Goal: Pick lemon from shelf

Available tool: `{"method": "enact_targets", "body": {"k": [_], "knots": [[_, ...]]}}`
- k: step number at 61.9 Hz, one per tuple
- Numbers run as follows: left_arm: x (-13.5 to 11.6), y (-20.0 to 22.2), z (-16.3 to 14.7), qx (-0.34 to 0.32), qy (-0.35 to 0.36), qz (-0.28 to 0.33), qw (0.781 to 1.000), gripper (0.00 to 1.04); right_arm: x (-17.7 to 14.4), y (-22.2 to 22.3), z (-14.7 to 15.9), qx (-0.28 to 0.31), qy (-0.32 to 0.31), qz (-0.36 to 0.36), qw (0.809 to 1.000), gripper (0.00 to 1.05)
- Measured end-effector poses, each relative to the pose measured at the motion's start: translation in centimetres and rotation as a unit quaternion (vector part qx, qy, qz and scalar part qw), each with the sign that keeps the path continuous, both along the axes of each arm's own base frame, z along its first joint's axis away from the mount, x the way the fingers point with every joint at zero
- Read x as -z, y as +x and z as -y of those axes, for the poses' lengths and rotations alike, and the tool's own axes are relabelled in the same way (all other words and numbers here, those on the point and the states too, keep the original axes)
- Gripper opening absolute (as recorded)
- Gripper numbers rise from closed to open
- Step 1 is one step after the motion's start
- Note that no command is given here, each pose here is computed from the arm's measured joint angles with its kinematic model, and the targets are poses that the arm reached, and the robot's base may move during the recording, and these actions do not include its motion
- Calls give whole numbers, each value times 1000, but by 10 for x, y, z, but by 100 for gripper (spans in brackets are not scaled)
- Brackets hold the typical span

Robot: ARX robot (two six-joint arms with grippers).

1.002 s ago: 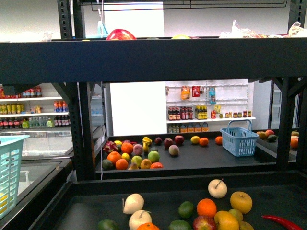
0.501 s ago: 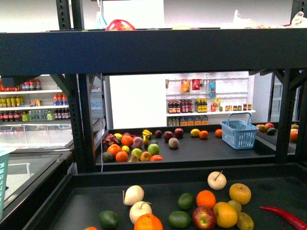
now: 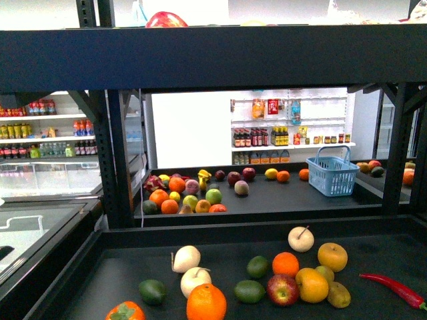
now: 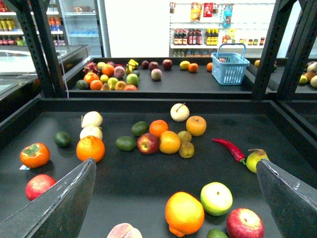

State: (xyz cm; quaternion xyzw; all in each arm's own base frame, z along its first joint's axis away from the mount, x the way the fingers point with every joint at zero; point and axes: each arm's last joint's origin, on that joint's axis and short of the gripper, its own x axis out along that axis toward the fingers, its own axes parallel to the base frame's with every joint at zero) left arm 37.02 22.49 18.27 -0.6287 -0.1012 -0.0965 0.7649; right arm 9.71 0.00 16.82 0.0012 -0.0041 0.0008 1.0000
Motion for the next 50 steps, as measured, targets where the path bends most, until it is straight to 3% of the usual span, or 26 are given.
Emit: {"method": "enact_targets", "body": {"k": [4,11,26,43,50], "knots": [[3,-1,-1,-2,-4,-7,1000,80,0,0,0,0,0,0,1000,97],[5,-4,-1,-4,-7,-27,1000,98,0,0,0,0,0,0,1000,97],[-23,-16,-5,-19,8,-29,999,97,0,0,0,0,0,0,1000,97],[-40,-36,-2,-28,30,-115,992,97,0,0,0,0,0,0,1000,97],[-62,-51,9,-33,73,-147,986,97,0,0,0,0,0,0,1000,97]]}}
